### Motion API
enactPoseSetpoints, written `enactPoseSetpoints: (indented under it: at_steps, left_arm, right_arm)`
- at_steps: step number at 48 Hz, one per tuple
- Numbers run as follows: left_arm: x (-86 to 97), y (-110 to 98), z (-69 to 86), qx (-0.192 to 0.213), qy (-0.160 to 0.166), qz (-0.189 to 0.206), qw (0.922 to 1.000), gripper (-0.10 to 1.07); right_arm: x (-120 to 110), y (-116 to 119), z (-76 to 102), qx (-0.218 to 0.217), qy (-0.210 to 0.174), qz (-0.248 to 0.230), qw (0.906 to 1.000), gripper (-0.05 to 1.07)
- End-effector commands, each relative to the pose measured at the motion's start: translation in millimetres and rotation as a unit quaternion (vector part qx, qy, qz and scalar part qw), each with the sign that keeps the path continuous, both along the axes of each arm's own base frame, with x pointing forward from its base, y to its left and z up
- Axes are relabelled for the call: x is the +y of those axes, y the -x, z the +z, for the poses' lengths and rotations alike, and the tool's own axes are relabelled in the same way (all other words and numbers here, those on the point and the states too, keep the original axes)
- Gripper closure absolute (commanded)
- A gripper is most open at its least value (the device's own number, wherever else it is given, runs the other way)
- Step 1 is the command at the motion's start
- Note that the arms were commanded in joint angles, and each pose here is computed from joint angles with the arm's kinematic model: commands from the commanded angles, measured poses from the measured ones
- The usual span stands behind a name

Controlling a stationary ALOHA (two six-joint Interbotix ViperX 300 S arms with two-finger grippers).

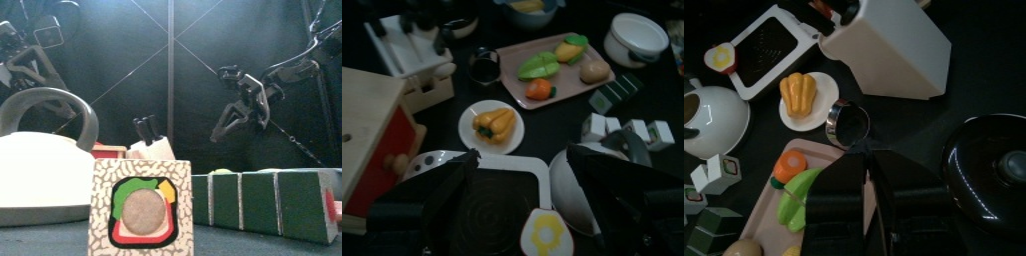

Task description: Grab apple half on table

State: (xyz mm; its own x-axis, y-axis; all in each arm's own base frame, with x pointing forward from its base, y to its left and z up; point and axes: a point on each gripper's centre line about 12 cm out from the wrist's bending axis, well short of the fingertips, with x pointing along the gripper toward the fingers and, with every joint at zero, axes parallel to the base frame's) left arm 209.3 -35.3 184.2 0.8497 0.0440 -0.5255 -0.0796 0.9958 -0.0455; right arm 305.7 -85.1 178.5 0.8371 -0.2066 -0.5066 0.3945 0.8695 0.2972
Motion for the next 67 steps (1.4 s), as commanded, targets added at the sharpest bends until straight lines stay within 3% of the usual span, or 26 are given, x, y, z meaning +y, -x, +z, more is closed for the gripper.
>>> enactPoseSetpoints:
  at_steps: [1, 7, 18, 32, 47, 67]
  left_arm:
    - [-7.1, -1, -2.1, 0.010, -0.008, -0.020, 0.9997, -0.04]
    - [-8.2, 1, -11.5, 0.040, 0.000, -0.010, 0.9992, -0.04]
    - [-14.8, 5, -24.8, 0.085, -0.031, -0.042, 0.9950, -0.04]
    - [-13.7, 13, -42.2, 0.153, -0.024, -0.016, 0.9879, -0.04]
    - [-17.8, 17, -47.2, 0.174, -0.010, -0.019, 0.9845, -0.04]
    - [-24.3, 13, -43.3, 0.167, -0.005, -0.032, 0.9855, -0.04]
  right_arm:
    - [-3, -6, 10.0, -0.016, 0.003, -0.002, 0.9999, 0.66]
    - [-4, -7, 6.1, -0.010, 0.001, -0.004, 0.9999, 0.66]
    - [-6, -15, 1.6, -0.003, 0.001, -0.002, 1.0000, 0.66]
    - [-7, -19, -0.3, 0.006, 0.000, -0.001, 1.0000, 0.66]
    - [-6, -19, -0.9, 0.009, -0.001, -0.001, 1.0000, 0.66]
    - [-6, -20, -0.9, 0.009, -0.001, -0.001, 1.0000, 0.66]
